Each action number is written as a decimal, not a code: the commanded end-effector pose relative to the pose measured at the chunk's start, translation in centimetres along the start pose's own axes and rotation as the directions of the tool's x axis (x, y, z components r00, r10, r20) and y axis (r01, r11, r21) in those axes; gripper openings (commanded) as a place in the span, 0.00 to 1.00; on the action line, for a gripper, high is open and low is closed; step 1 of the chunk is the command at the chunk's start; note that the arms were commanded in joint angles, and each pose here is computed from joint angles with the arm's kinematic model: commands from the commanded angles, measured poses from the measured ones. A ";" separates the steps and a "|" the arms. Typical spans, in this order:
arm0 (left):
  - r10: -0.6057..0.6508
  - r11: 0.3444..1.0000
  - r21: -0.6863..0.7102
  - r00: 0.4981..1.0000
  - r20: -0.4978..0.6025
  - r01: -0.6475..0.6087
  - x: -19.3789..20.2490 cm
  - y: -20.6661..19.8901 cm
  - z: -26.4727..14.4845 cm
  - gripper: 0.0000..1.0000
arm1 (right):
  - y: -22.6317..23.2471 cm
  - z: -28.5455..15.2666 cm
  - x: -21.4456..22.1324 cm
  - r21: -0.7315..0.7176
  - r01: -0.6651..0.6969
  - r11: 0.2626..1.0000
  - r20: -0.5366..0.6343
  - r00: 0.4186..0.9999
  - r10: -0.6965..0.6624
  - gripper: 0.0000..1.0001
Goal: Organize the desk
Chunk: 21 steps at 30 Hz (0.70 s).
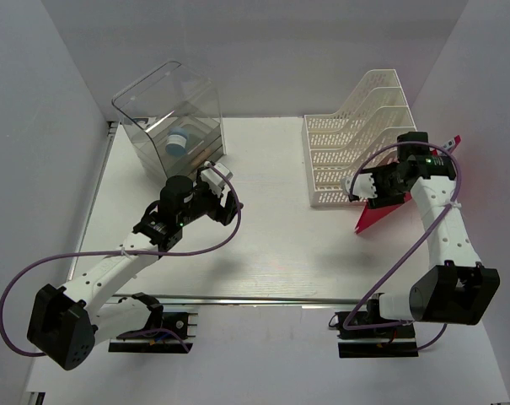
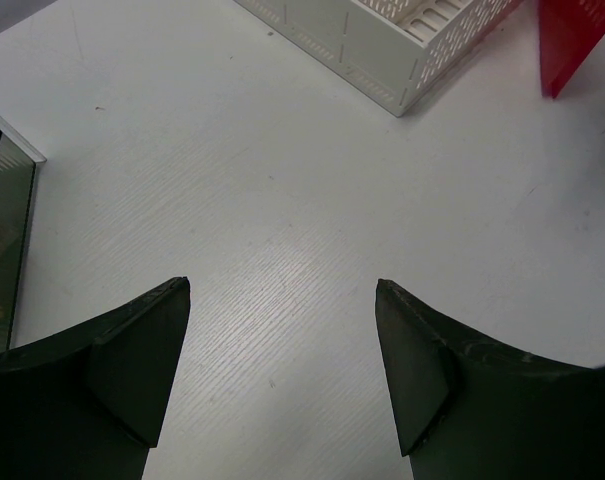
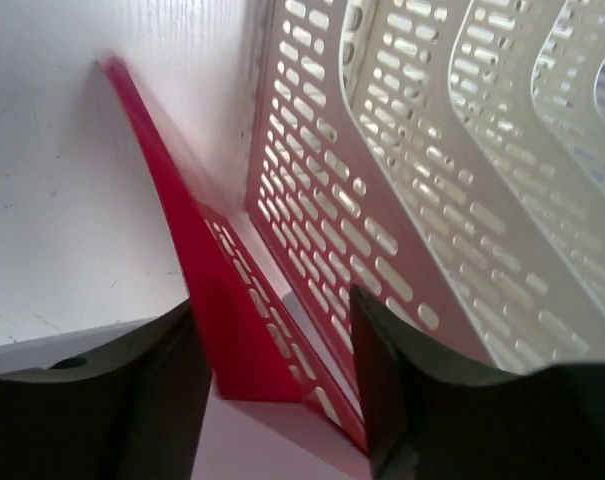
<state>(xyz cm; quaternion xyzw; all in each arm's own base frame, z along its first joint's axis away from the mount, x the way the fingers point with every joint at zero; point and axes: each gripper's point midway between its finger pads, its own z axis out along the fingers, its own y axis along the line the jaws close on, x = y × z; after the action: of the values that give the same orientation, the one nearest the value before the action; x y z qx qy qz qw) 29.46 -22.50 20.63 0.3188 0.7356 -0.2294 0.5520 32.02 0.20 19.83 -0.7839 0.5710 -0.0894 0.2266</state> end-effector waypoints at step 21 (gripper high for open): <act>0.014 0.999 0.030 0.999 0.037 -0.015 -0.8 -0.6 -0.3 0.84 | 2.8 -4.2 -0.3 -0.082 0.068 0.994 -0.056 0.996 -0.073 0.00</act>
<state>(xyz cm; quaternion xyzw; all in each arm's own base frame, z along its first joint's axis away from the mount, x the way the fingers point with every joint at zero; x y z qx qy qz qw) 29.49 -22.66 20.89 0.3200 0.7310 -0.2327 0.5560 29.84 -1.62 20.61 -0.7979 0.5627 -0.1163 0.1822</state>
